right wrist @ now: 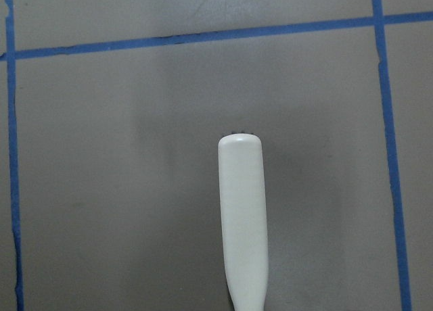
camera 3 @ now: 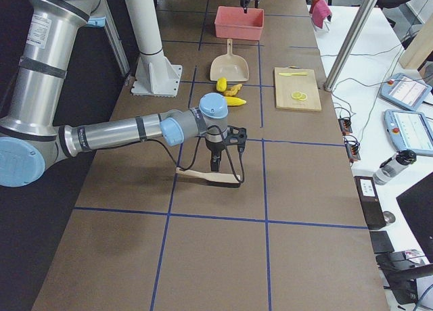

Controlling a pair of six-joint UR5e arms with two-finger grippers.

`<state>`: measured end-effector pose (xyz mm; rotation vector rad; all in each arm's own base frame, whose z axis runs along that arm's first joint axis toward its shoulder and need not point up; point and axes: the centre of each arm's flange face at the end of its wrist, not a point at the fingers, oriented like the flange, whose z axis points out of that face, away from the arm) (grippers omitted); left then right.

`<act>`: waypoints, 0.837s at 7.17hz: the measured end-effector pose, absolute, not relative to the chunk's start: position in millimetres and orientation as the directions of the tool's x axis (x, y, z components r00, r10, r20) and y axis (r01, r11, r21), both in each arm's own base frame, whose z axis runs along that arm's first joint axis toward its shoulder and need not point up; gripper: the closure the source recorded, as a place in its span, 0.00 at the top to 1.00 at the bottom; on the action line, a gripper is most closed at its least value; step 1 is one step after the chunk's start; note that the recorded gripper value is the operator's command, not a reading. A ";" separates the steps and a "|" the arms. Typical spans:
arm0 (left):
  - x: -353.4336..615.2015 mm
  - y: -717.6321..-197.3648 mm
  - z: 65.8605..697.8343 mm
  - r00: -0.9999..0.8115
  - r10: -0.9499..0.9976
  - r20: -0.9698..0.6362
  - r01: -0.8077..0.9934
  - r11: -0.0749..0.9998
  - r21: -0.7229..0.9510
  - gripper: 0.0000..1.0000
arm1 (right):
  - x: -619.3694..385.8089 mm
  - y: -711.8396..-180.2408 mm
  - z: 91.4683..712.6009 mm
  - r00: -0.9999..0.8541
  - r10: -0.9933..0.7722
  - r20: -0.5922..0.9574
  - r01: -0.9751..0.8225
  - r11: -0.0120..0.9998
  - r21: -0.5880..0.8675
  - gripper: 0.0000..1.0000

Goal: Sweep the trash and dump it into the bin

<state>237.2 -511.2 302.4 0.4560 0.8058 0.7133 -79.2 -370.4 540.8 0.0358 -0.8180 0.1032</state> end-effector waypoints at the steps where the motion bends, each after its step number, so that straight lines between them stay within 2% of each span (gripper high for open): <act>1: 248.0 -507.4 299.6 0.469 0.736 -0.488 -0.409 0.671 0.618 1.00 | -94.3 -361.5 558.7 0.668 0.084 0.739 -0.109 0.994 -0.015 1.00; 6: 260.9 -505.7 295.8 0.452 0.749 -0.485 -0.422 0.658 0.624 1.00 | -146.8 -326.8 618.3 0.672 0.084 0.736 -0.051 0.996 -0.067 0.98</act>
